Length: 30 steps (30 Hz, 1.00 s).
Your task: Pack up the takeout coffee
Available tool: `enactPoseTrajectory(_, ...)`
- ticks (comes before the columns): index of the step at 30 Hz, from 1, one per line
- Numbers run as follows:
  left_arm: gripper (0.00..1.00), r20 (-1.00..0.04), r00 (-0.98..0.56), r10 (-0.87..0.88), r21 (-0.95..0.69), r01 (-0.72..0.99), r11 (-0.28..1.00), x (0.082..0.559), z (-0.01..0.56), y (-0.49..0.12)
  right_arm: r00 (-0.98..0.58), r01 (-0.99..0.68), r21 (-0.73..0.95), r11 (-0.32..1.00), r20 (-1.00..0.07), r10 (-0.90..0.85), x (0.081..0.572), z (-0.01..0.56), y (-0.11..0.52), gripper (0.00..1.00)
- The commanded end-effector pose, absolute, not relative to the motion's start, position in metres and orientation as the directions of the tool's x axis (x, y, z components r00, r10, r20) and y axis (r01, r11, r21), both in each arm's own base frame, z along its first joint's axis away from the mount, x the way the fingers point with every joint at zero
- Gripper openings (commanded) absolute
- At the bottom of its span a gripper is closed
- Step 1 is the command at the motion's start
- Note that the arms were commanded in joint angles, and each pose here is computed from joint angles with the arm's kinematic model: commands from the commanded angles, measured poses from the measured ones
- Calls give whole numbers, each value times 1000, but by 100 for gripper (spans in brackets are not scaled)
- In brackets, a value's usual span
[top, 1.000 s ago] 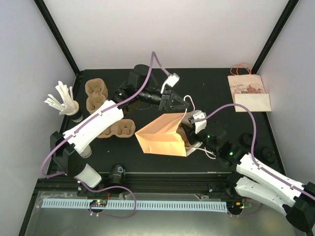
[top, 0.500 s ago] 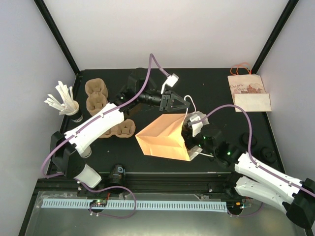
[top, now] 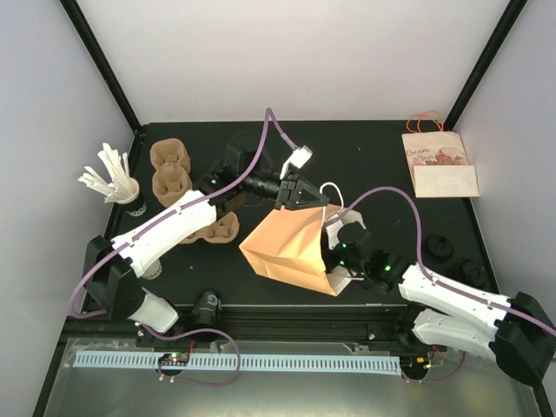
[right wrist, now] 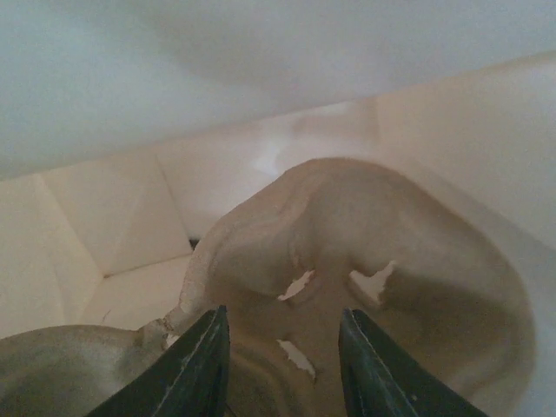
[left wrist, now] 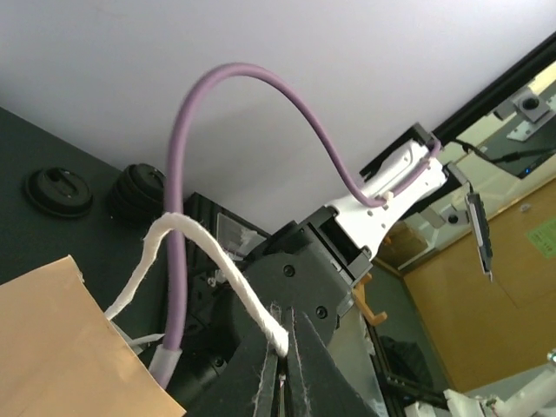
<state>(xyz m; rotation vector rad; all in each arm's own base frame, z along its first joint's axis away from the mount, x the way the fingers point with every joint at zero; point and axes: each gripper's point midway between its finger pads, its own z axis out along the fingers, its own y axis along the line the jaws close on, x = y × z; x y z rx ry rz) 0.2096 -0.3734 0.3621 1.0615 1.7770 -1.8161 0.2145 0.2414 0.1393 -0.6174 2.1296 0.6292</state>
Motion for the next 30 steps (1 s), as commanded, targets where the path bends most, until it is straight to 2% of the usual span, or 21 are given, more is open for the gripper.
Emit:
enactPoseTrajectory(1,2,-818,-534,216,-572,794,-205,186,382,-357,-574,-635,215,742,-774,-267,205,113,253,37)
enactPoseTrajectory(5,2,-822,-525,221,-567,790,-234,179,385,-354,-554,-645,191,740,-784,-280,211,107,264,37)
enactPoseTrajectory(11,3,-835,-496,238,-549,775,-312,161,395,-344,-466,-668,166,725,-853,-234,225,123,280,37)
enactPoseTrajectory(16,16,-822,-494,282,-563,778,-278,151,379,-332,-433,-687,132,715,-864,-256,226,125,289,37)
enactPoseTrajectory(17,23,-812,-506,292,-576,777,-254,152,374,-329,-433,-690,126,713,-861,-266,226,123,291,37)
enactPoseTrajectory(18,36,-806,-515,293,-581,782,-225,154,370,-325,-433,-694,122,710,-858,-276,225,121,292,37)
enactPoseTrajectory(21,60,-786,-558,268,-598,795,-99,170,359,-309,-423,-708,104,698,-855,-301,221,117,297,37)
enactPoseTrajectory(24,95,-778,-601,182,-604,796,49,193,357,-282,-403,-723,81,686,-856,-324,218,118,303,37)
enactPoseTrajectory(25,98,-776,-614,145,-604,789,110,202,356,-270,-397,-725,70,685,-856,-332,217,120,305,37)
enactPoseTrajectory(28,99,-733,-680,40,-612,683,399,242,323,-233,-377,-730,39,683,-856,-354,215,124,312,37)
enactPoseTrajectory(30,99,-699,-714,36,-579,595,557,259,296,-212,-376,-733,44,679,-859,-349,213,128,315,37)
